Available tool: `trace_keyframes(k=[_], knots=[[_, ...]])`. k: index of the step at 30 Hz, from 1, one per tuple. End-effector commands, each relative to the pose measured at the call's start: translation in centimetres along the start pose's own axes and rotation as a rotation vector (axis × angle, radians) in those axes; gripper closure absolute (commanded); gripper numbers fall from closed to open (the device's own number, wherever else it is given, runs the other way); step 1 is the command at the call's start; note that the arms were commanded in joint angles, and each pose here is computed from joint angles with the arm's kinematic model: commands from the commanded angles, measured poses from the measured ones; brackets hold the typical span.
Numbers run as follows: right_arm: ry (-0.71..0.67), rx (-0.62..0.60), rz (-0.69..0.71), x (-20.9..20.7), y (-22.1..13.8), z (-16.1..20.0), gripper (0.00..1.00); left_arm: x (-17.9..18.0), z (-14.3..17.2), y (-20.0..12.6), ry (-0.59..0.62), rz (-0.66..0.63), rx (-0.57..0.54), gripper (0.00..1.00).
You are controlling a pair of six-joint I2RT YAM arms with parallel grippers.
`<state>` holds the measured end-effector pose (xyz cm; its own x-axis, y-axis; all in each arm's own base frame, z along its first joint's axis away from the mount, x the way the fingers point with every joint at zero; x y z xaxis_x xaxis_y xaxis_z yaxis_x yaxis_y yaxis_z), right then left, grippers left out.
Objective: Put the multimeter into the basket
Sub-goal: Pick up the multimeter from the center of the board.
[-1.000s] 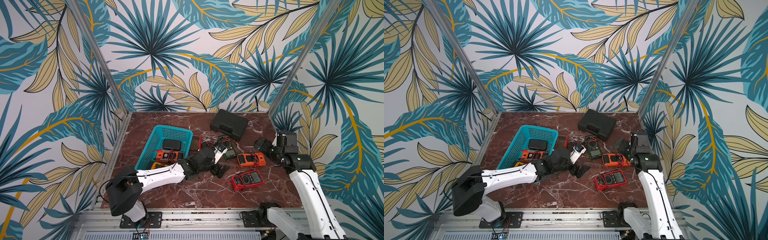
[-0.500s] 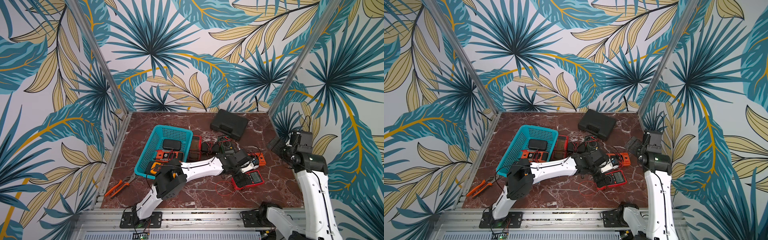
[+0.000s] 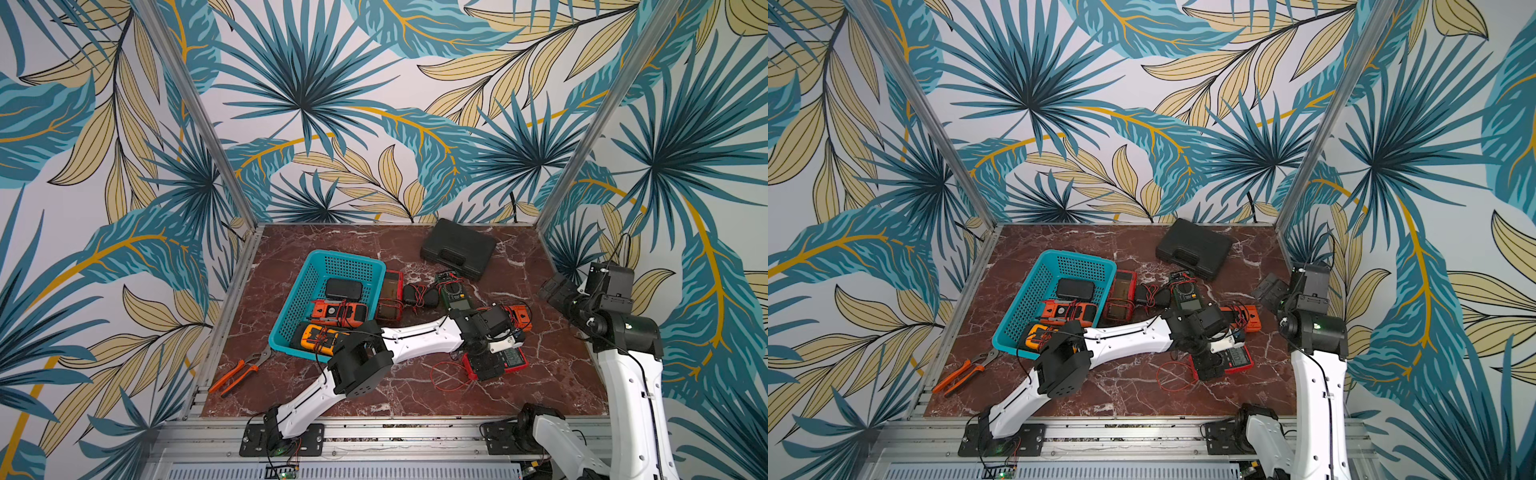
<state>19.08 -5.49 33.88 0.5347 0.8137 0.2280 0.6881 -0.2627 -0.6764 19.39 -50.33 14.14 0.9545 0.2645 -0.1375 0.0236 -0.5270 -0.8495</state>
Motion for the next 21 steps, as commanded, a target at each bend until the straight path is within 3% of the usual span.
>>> trace_keyframes(k=[1,9,11,17,21], knots=[[-0.008,0.029,0.008,-0.3,0.1,0.5,0.01,0.2,0.2,1.4,0.024,-0.040,0.044,0.00],[-0.008,0.030,-0.001,-0.2,0.0,0.5,0.01,0.9,0.7,3.3,0.019,-0.108,0.104,0.00],[-0.007,0.033,-0.003,-0.2,0.1,0.6,0.01,0.9,0.7,3.4,0.014,-0.112,0.105,0.06],[-0.005,0.037,-0.014,-0.1,0.2,0.6,0.00,1.1,0.5,2.7,0.001,-0.155,0.088,0.38],[-0.007,0.036,-0.017,-0.1,0.1,0.6,0.00,1.3,0.2,1.4,-0.002,-0.200,0.065,0.71]])
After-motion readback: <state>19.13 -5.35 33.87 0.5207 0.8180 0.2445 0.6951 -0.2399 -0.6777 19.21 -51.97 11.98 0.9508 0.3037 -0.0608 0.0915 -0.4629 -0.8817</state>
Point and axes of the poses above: each gripper's point midway between its finger pads, its own y axis out along the fingers, its own x axis along the line the jaws close on, z = x × y, the point moved 9 cm from there along -y, back along the fingers, and after that the axes turned 6 degrees about -y, right-handed, at the moved point
